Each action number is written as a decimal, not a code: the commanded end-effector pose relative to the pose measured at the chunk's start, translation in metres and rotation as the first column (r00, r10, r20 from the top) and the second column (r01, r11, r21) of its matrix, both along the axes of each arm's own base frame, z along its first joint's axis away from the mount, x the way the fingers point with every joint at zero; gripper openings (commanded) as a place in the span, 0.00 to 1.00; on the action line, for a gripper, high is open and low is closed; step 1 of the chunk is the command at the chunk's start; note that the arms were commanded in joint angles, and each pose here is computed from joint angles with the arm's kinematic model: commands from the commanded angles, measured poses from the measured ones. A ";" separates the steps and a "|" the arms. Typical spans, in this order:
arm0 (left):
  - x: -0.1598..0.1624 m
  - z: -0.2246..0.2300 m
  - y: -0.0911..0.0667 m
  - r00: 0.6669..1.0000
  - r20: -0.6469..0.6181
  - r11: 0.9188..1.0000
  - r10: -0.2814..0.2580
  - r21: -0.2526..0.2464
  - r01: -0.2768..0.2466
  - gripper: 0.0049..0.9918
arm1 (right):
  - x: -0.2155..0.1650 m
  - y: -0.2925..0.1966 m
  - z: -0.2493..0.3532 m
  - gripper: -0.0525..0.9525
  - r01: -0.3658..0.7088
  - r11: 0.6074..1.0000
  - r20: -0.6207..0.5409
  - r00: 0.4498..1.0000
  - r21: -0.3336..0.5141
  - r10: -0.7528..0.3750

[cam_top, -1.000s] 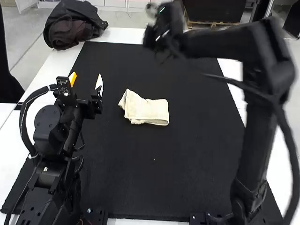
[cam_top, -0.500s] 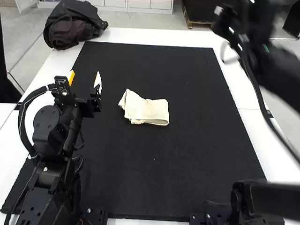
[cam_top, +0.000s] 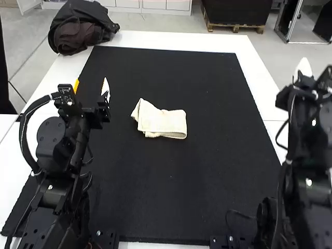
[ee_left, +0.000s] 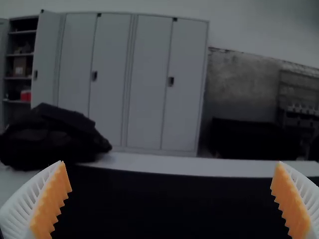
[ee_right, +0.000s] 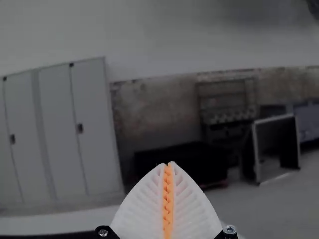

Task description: Fold the towel.

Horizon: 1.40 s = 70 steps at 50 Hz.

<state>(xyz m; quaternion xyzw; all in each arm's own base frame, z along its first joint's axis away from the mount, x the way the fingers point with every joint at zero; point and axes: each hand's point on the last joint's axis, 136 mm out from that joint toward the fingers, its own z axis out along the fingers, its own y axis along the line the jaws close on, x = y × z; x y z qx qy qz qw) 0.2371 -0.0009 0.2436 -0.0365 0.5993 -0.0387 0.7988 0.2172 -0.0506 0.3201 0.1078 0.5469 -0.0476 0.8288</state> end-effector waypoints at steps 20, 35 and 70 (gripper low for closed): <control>0.004 -0.020 0.004 0.996 -0.081 0.999 0.030 0.021 -0.029 0.96 | 0.017 0.024 -0.079 0.04 -0.205 0.979 -0.138 0.969 0.006 0.204; 0.005 -0.023 0.004 0.995 -0.092 0.999 0.031 0.021 -0.029 0.96 | 0.020 0.036 -0.087 0.05 -0.264 0.965 -0.153 0.953 0.008 0.262; 0.008 -0.051 0.020 0.974 -0.205 0.995 0.099 0.040 -0.092 0.97 | 0.028 0.065 -0.126 0.05 -0.338 0.940 -0.299 0.894 0.041 0.335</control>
